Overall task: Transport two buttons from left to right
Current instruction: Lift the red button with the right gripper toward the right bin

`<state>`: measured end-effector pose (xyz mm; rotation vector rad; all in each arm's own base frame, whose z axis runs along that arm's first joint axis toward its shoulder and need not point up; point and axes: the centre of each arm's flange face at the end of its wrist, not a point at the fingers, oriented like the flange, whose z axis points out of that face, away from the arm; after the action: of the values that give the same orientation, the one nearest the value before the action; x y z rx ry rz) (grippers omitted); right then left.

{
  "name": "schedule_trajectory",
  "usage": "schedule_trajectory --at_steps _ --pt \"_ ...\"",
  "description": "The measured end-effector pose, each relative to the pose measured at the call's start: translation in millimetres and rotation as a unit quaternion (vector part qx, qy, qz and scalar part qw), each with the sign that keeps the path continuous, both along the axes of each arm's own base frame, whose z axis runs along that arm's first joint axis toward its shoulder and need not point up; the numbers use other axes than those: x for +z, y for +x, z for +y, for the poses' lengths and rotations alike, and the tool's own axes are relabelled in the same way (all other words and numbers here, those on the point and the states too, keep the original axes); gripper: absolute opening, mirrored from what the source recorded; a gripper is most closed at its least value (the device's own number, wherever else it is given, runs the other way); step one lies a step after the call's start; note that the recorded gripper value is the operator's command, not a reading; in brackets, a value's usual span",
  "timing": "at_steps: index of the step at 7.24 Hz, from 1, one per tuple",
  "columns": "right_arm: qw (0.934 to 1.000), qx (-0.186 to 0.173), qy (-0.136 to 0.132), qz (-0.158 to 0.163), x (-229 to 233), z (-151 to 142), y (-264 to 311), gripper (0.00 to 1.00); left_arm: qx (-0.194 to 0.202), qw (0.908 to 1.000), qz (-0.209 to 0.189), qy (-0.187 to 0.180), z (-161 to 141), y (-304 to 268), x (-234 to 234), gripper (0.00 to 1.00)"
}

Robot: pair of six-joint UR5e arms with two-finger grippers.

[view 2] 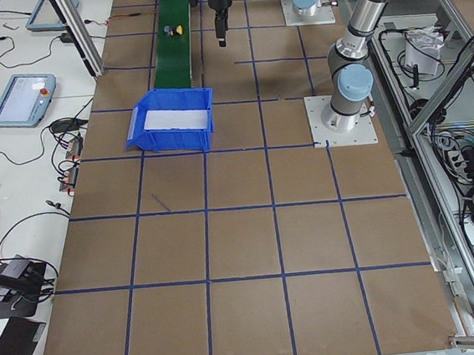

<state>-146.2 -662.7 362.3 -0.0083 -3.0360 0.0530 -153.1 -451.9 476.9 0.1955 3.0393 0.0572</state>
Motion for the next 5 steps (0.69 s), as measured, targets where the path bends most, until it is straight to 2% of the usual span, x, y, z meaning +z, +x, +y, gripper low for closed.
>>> schedule_trajectory --at_steps 2,5 --pt "0.9997 0.016 -0.009 0.013 25.8 22.7 -50.1 0.16 0.0 1.0 0.0 0.0 0.0 0.0 0.0 1.0" --pt "0.9995 0.029 -0.003 0.015 30.4 56.4 -131.7 0.16 0.0 1.0 0.0 0.0 0.0 0.0 0.0 1.0"
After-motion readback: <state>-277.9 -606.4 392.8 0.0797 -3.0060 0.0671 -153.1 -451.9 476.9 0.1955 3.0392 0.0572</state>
